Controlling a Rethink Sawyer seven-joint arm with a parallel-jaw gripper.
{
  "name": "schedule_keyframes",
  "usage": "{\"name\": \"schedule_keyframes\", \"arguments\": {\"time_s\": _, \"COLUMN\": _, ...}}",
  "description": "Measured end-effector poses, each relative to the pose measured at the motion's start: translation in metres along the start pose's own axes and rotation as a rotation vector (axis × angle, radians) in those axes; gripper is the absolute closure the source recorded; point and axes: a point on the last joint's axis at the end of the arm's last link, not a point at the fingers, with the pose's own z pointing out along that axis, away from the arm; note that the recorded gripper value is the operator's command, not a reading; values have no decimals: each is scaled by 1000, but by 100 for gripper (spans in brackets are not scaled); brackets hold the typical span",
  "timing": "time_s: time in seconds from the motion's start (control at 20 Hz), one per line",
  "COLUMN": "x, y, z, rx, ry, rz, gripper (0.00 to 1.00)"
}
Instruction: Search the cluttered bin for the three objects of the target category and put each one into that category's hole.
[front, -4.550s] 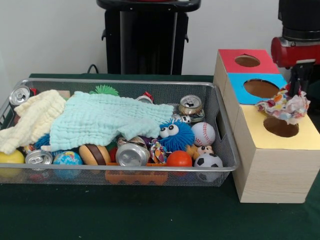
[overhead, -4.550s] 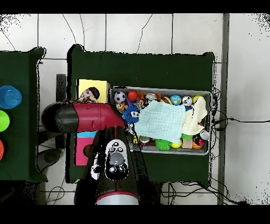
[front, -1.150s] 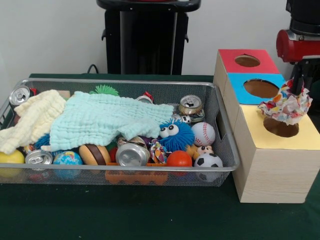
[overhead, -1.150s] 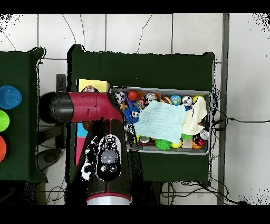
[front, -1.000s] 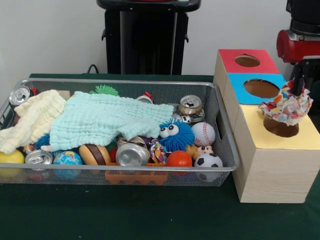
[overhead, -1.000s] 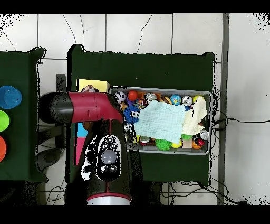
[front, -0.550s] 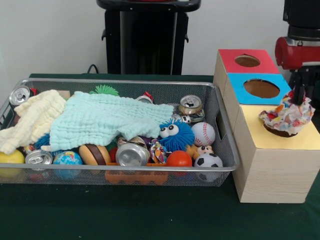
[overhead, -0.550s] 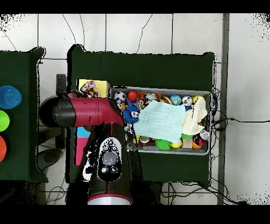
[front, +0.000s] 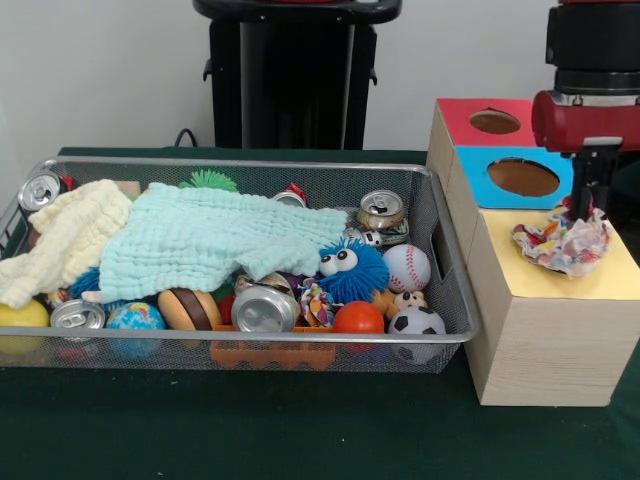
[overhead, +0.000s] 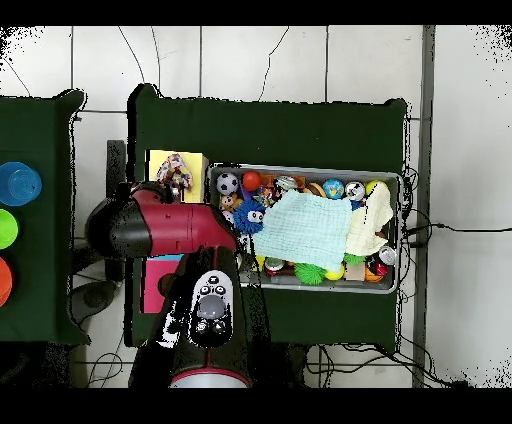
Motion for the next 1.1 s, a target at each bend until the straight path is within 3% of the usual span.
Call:
{"name": "schedule_keyframes", "arguments": {"time_s": 0.5, "x": 16, "y": -3, "z": 5, "rx": 6, "ry": -7, "rz": 2, "gripper": 100}}
{"name": "schedule_keyframes", "arguments": {"time_s": 0.55, "x": 18, "y": -4, "z": 5, "rx": 7, "ry": -9, "rz": 2, "gripper": 0}}
{"name": "schedule_keyframes", "arguments": {"time_s": 0.9, "x": 24, "y": -5, "z": 8, "rx": 11, "ry": -39, "rz": 3, "gripper": 0}}
{"name": "schedule_keyframes", "arguments": {"time_s": 1.1, "x": 31, "y": -7, "z": 11, "rx": 17, "ry": -89, "rz": 3, "gripper": 0}}
